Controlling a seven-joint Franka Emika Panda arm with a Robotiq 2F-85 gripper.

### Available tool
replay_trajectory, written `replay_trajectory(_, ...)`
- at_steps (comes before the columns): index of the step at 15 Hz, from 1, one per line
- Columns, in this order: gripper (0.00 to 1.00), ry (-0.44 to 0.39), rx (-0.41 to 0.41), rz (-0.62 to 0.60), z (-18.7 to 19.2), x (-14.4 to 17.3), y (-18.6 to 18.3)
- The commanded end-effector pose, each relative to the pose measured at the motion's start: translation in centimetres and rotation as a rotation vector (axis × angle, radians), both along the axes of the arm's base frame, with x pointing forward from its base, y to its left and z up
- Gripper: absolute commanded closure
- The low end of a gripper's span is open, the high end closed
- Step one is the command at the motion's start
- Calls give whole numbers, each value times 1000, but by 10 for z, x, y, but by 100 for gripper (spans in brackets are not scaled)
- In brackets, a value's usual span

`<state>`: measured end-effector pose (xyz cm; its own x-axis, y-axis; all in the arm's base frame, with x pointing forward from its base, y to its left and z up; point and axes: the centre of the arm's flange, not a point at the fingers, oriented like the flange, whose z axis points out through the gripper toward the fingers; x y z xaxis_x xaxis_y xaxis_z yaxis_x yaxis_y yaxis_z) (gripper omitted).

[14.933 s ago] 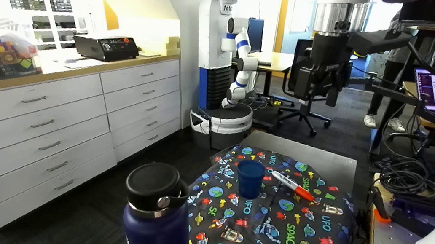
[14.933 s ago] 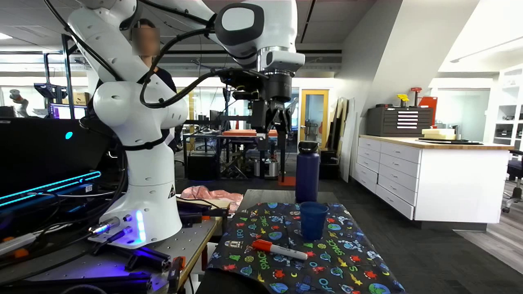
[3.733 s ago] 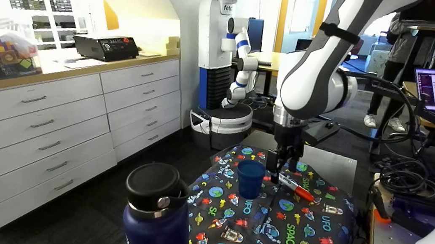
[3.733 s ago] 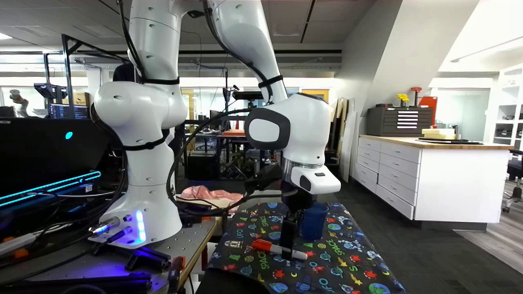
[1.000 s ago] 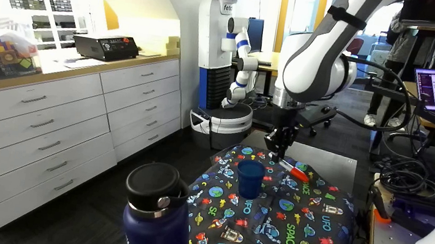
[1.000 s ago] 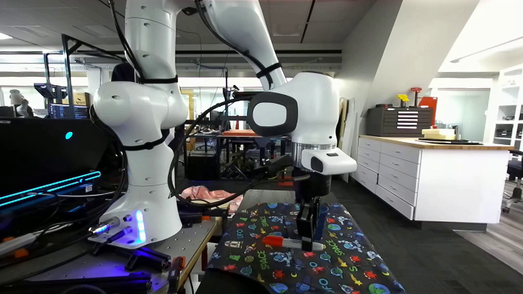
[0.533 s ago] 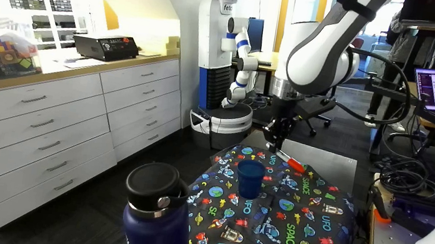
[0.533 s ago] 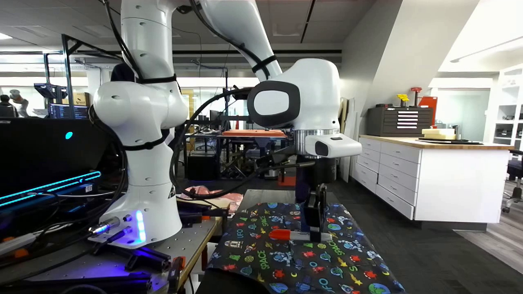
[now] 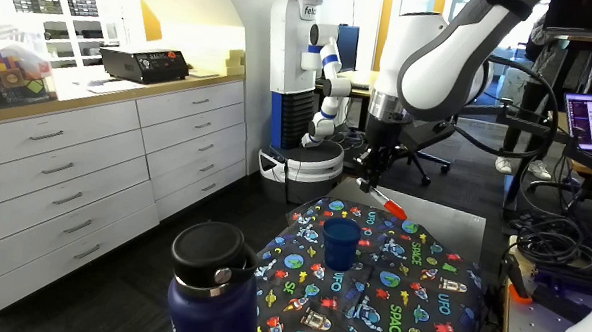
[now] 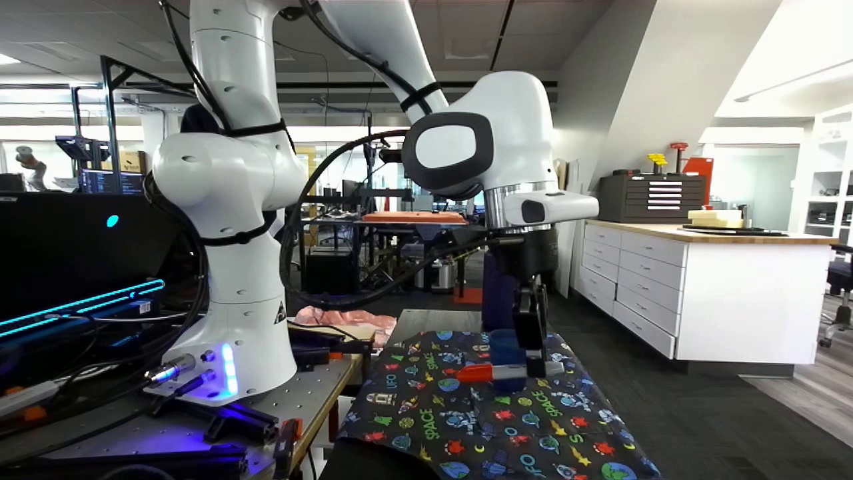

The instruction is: Put the pen in the cup

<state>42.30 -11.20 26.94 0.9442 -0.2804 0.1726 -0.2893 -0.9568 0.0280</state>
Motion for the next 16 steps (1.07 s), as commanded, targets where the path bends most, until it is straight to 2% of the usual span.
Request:
replay_trajectory(1, 93, -66, -39, -5, 10, -10, 7)
replay_trajectory(10, 93, -178, -84, 14, 25, -11, 15)
replay_trajectory(16, 93, -255, -114, 3, 52, -14, 17)
